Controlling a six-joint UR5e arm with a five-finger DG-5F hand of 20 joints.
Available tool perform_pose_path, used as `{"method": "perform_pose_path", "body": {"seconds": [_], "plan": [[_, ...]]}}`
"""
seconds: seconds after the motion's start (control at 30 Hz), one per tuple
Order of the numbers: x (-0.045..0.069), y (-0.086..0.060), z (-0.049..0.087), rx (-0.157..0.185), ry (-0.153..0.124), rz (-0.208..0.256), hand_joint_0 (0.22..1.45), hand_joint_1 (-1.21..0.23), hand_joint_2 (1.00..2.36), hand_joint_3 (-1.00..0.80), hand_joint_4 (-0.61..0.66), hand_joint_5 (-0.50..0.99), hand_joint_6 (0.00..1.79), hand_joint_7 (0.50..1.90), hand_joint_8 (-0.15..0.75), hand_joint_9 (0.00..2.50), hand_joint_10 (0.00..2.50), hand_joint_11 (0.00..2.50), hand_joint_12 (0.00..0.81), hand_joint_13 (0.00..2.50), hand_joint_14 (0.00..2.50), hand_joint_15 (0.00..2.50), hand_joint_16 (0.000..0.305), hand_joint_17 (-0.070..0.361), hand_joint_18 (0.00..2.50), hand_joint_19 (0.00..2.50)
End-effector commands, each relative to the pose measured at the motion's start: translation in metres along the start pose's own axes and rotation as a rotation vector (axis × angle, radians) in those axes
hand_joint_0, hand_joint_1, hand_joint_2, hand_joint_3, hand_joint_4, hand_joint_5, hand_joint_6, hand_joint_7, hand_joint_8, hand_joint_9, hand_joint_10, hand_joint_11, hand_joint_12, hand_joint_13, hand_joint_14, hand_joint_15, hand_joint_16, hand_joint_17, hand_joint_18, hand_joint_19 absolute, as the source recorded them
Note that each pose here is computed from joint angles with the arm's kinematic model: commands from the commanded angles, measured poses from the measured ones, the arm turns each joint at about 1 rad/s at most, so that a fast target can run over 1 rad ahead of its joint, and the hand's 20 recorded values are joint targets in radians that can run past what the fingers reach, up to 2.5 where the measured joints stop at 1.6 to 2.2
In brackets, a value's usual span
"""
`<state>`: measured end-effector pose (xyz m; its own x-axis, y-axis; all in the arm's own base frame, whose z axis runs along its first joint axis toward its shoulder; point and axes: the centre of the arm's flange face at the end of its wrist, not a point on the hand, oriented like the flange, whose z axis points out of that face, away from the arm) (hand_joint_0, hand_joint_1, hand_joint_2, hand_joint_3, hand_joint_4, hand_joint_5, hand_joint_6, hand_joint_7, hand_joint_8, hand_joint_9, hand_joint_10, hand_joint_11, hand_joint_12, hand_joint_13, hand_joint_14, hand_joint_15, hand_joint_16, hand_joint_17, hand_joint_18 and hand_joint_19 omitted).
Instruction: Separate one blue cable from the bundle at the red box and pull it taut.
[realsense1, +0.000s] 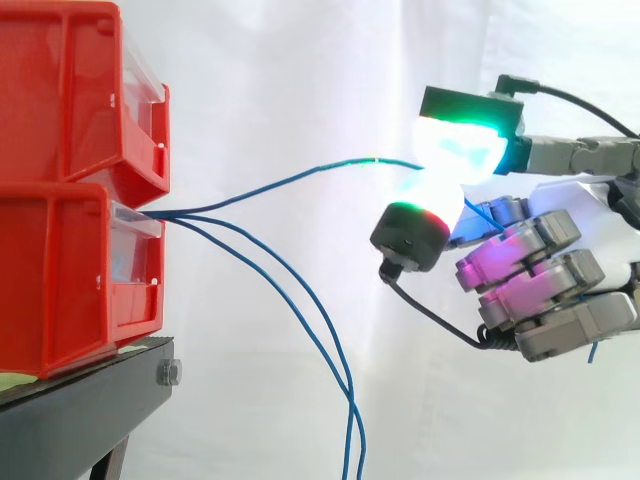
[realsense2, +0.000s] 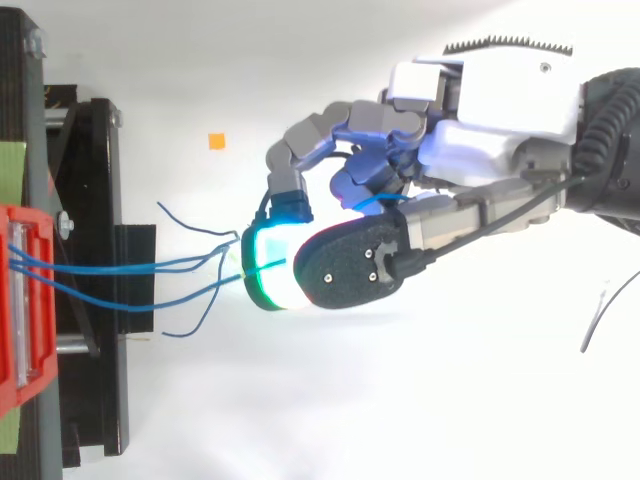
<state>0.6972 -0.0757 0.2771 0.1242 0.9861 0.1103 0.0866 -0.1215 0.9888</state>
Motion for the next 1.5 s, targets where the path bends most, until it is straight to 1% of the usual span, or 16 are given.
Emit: {"method": "perform_pose_path", "body": {"seconds": [0.0,0.17,0.23,0.5,0.57,0.6,0.63,0.67,0.73,0.77,0.83,0.93,1.13,1.23,1.27,1.47], "plan": [[0.0048,-0.0012,-0.0011,0.013,0.010,-0.012,0.62,-0.74,1.02,-0.06,0.10,-0.14,0.87,1.11,0.297,0.71,2.50,1.42,0.372,0.79,2.50,1.43,0.031,0.069,1.37,1.89],[0.0051,-0.0023,-0.0017,0.017,0.007,-0.020,0.62,-0.74,1.02,-0.06,0.10,-0.14,0.87,1.11,0.302,0.71,2.50,1.44,0.372,0.79,2.50,1.43,0.031,0.070,1.37,1.89],[0.0054,-0.0004,-0.0015,0.012,0.007,-0.018,0.62,-0.74,1.02,-0.06,0.10,-0.14,0.87,1.12,0.304,0.71,2.50,1.44,0.369,0.78,2.50,1.43,0.031,0.070,1.38,1.89],[0.0052,-0.0021,-0.0015,0.015,0.007,-0.019,0.62,-0.74,1.02,-0.06,0.09,-0.14,0.87,1.12,0.301,0.69,2.50,1.44,0.371,0.78,2.50,1.42,0.031,0.069,1.37,1.89],[0.0051,-0.0023,-0.0017,0.017,0.007,-0.020,0.62,-0.75,1.02,-0.06,0.10,-0.14,0.87,1.12,0.304,0.68,2.50,1.40,0.368,0.78,2.50,1.43,0.030,0.068,1.37,1.90],[0.0052,-0.0021,-0.0015,0.015,0.007,-0.019,0.62,-0.75,1.02,-0.06,0.10,-0.14,0.88,1.12,0.304,0.68,2.50,1.43,0.368,0.78,2.50,1.45,0.030,0.068,1.37,1.90],[0.0052,-0.0021,-0.0015,0.015,0.007,-0.019,0.62,-0.75,1.02,-0.06,0.09,-0.14,0.88,1.12,0.301,0.68,2.50,1.43,0.366,0.78,2.50,1.42,0.030,0.068,1.37,1.89],[0.0052,-0.0021,-0.0015,0.015,0.007,-0.019,0.62,-0.75,1.02,-0.06,0.09,-0.14,0.88,1.12,0.296,0.68,2.50,1.40,0.367,0.78,2.50,1.45,0.030,0.068,1.37,1.90],[0.0052,-0.0021,-0.0015,0.015,0.007,-0.019,0.62,-0.75,1.02,-0.06,0.09,-0.14,0.88,1.11,0.296,0.67,2.50,1.43,0.367,0.78,2.50,1.43,0.031,0.069,1.38,1.89],[0.0053,-0.0014,-0.0012,0.014,0.007,-0.019,0.62,-0.75,1.02,-0.06,0.12,-0.14,0.87,1.20,0.298,0.67,2.50,1.44,0.366,0.78,2.50,1.43,0.030,0.067,1.37,1.89],[0.0055,-0.0014,-0.0012,0.014,0.008,-0.019,0.62,-0.75,1.02,-0.06,0.10,-0.14,0.88,1.13,0.297,0.67,2.50,1.42,0.360,0.78,2.50,1.43,0.030,0.067,1.38,1.89],[0.0053,-0.0014,-0.0012,0.014,0.007,-0.019,0.62,-0.75,1.02,-0.06,0.09,-0.14,0.88,1.12,0.297,0.67,2.50,1.42,0.365,0.79,2.50,1.43,0.030,0.067,1.37,1.89],[0.0051,-0.0023,-0.0017,0.017,0.007,-0.020,0.62,-0.75,1.02,-0.05,0.09,-0.14,0.88,1.13,0.296,0.68,2.50,1.43,0.362,0.79,2.50,1.43,0.031,0.069,1.38,1.90],[0.0052,-0.0013,-0.0019,0.015,0.007,-0.019,0.62,-0.75,1.02,-0.06,0.10,-0.14,0.88,1.14,0.299,0.68,2.50,1.46,0.368,0.80,2.50,1.47,0.032,0.071,1.40,1.89],[0.0051,-0.0023,-0.0017,0.017,0.007,-0.020,0.62,-0.75,1.02,-0.05,0.10,-0.14,0.88,1.14,0.298,0.68,2.50,1.43,0.368,0.80,2.50,1.44,0.032,0.071,1.40,1.88],[0.0051,-0.0023,-0.0017,0.017,0.007,-0.020,0.63,-0.75,1.02,-0.06,0.09,-0.14,0.88,1.14,0.294,0.68,2.50,1.46,0.368,0.80,2.50,1.46,0.031,0.070,1.40,1.90]]}}
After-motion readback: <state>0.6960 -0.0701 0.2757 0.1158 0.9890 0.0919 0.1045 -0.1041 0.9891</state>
